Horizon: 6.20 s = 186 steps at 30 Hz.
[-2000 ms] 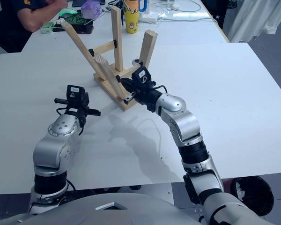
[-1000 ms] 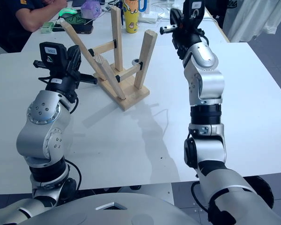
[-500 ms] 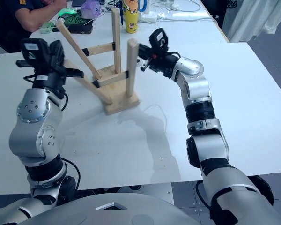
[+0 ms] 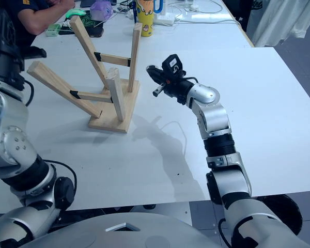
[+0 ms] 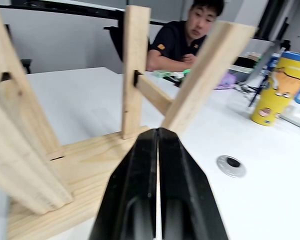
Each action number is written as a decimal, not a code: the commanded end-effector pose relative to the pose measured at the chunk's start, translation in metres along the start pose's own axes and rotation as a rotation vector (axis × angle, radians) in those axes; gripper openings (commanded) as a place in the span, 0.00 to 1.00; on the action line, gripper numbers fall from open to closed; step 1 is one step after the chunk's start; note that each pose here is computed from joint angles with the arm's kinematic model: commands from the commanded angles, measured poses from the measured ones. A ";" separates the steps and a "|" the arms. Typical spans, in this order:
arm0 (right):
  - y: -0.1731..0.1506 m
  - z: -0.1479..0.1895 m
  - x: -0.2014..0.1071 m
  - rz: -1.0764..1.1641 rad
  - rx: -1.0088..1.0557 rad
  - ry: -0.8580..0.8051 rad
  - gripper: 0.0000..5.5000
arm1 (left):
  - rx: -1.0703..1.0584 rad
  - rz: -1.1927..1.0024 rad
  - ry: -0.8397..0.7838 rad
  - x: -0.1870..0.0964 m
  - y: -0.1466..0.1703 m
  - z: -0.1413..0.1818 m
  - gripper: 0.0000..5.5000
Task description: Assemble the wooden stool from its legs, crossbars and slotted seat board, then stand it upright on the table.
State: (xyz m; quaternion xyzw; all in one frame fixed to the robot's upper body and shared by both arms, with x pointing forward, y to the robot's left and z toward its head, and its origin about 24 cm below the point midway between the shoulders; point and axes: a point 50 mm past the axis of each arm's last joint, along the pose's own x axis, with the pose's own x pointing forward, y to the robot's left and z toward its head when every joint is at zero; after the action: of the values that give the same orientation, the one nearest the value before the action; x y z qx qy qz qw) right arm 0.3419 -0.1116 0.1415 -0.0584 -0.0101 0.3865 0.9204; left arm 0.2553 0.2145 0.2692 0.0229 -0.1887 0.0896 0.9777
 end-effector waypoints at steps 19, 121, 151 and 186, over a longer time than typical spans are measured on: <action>0.013 -0.007 -0.016 -0.075 0.091 0.011 0.00 | -0.240 -0.097 0.544 0.005 -0.011 -0.093 0.01; 0.000 0.001 -0.001 -0.168 0.009 0.032 0.00 | 0.162 -0.172 0.924 -0.077 0.091 -0.208 0.01; -0.008 0.037 0.046 0.291 -0.132 -0.089 0.00 | 0.341 -0.631 0.728 0.000 0.013 -0.225 0.01; 0.022 -0.098 -0.056 -0.030 0.102 0.489 0.00 | 0.212 -0.665 0.984 -0.105 0.012 -0.240 0.01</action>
State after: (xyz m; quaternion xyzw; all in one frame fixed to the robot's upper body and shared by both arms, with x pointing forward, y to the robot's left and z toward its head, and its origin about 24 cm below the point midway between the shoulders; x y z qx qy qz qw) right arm 0.3006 -0.1494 0.0447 -0.1043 0.2249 0.3402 0.9071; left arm 0.2677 0.2273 0.0325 0.1614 0.2458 -0.2137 0.9316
